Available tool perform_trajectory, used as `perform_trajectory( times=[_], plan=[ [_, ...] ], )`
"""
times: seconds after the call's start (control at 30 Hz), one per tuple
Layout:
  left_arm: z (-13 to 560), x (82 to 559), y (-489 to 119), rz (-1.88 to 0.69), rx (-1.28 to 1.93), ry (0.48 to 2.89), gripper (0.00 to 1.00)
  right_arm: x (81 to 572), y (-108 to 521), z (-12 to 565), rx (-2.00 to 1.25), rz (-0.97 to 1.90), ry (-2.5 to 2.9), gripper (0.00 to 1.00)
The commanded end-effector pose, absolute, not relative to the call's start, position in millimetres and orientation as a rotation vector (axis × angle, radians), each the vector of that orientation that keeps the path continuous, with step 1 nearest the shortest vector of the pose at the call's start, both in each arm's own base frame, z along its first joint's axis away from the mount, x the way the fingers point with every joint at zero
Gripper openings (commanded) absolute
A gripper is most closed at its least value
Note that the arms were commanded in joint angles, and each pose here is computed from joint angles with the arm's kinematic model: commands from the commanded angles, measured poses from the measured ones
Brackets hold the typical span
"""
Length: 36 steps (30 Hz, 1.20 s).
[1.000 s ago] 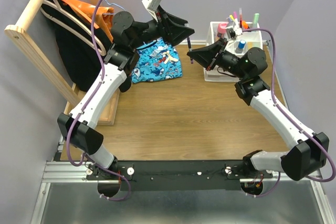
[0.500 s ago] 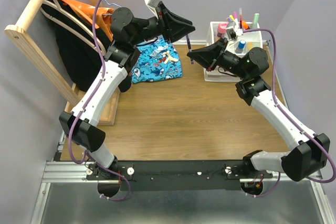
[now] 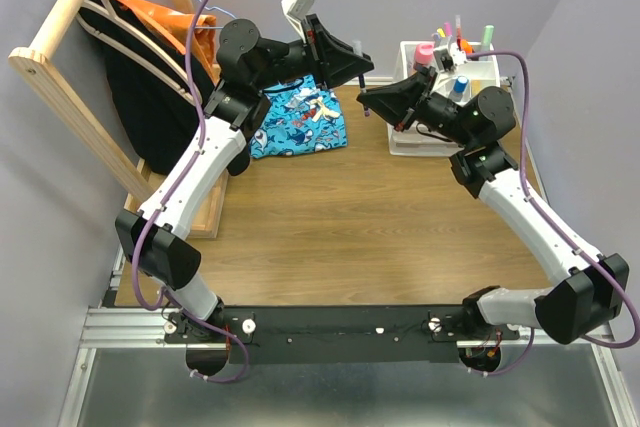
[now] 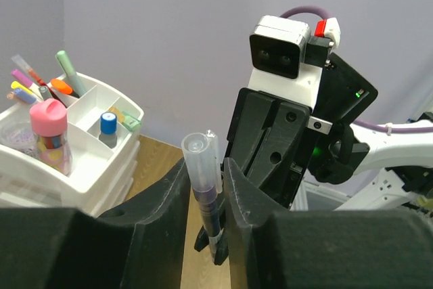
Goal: Sort the stationery into containers
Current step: Close the pen cap on the pen.
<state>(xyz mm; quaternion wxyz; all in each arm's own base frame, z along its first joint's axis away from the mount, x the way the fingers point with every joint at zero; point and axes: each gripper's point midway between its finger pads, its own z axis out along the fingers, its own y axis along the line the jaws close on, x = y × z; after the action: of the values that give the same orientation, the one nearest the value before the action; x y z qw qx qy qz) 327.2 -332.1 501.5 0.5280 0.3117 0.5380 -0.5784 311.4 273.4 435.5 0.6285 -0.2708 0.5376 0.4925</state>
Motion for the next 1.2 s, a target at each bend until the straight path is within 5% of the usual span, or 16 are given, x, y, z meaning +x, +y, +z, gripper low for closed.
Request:
perform_trajectory(
  times=[0.0,0.63,1.17],
  plan=[
    [514,327,-331,-1.379,0.733,1.252,0.45,309,272,450,-0.643,1.109,1.188,0.0],
    [528,327,-325,-1.34,0.705,1.232,0.6,311,270,442,-0.63,1.087,1.213,0.0],
    [530,329,-327,-1.332,0.715,1.213,0.49,311,270,443,-0.638,1.084,1.209,0.0]
  ],
)
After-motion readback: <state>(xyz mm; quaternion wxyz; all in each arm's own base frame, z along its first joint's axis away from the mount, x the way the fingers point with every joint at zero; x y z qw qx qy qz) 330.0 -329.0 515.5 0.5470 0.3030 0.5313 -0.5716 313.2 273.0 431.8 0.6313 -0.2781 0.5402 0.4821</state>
